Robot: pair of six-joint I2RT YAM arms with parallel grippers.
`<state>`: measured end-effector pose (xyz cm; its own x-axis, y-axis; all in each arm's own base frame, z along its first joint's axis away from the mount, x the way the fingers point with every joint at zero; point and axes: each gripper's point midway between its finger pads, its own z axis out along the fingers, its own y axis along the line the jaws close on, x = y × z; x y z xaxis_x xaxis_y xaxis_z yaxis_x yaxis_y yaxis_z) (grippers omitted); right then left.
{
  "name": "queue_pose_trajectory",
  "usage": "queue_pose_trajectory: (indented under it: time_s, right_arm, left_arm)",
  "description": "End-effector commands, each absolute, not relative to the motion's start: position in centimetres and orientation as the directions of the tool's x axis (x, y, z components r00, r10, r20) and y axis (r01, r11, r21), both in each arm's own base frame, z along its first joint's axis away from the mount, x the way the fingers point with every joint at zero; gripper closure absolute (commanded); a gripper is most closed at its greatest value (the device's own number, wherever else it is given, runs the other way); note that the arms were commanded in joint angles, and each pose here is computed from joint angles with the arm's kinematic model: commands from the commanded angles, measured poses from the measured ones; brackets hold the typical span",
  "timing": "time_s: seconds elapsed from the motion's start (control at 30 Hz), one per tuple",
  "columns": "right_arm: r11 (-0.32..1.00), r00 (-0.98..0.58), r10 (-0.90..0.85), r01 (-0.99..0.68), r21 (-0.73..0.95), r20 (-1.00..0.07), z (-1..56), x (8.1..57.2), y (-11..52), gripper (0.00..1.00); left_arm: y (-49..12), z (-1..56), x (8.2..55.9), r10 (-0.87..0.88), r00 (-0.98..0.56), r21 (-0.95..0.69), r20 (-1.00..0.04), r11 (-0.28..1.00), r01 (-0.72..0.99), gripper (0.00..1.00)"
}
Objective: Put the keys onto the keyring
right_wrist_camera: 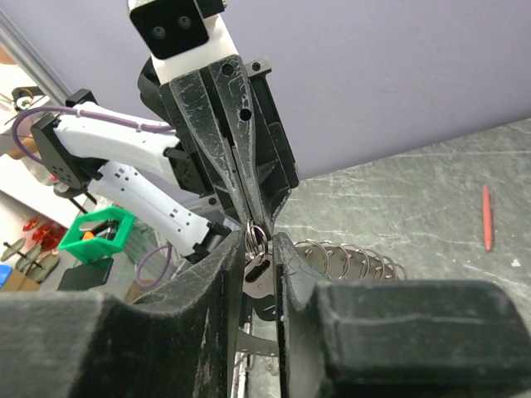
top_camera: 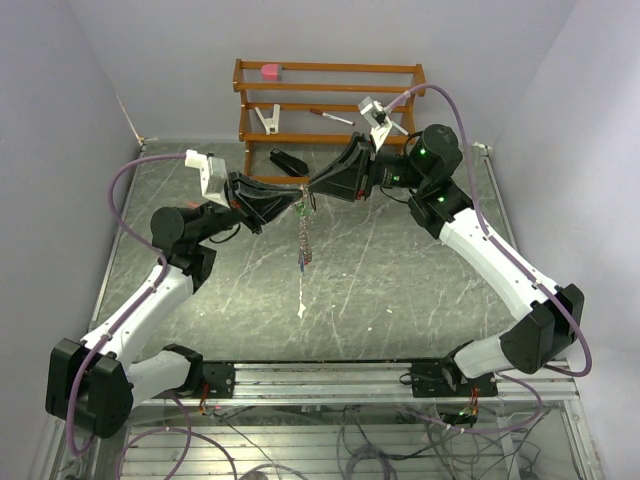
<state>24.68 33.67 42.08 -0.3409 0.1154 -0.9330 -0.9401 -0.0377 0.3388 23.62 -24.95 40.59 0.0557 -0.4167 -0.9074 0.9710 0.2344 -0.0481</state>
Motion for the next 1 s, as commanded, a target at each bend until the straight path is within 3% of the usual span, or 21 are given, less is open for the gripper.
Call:
queue_pose_trajectory:
  time_s: [0.0,0.2,0.97]
  right_arm:
    - [-0.064,-0.305,0.131,-0.952,0.299,-0.943,43.2,24.2,33.7,0.81]
    - [-0.063,-0.300,0.131,-0.954,0.295,-0.945,43.3,24.1,33.6,0.98]
    - [0.012,-0.310,0.078,-0.950,0.312,-0.948,42.0,23.5,32.1,1.00]
  left_arm:
    - [-24.6,43.1,22.9,-0.459,0.144,0.030,-0.877,0.247,0.969,0.93]
    - [-24.6,43.1,22.8,-0.459,0.146,0.030,-0.876,0.249,0.968,0.93]
    - [-23.9,45.0,22.7,-0.500,0.167,0.033,-0.850,0.265,0.964,0.93]
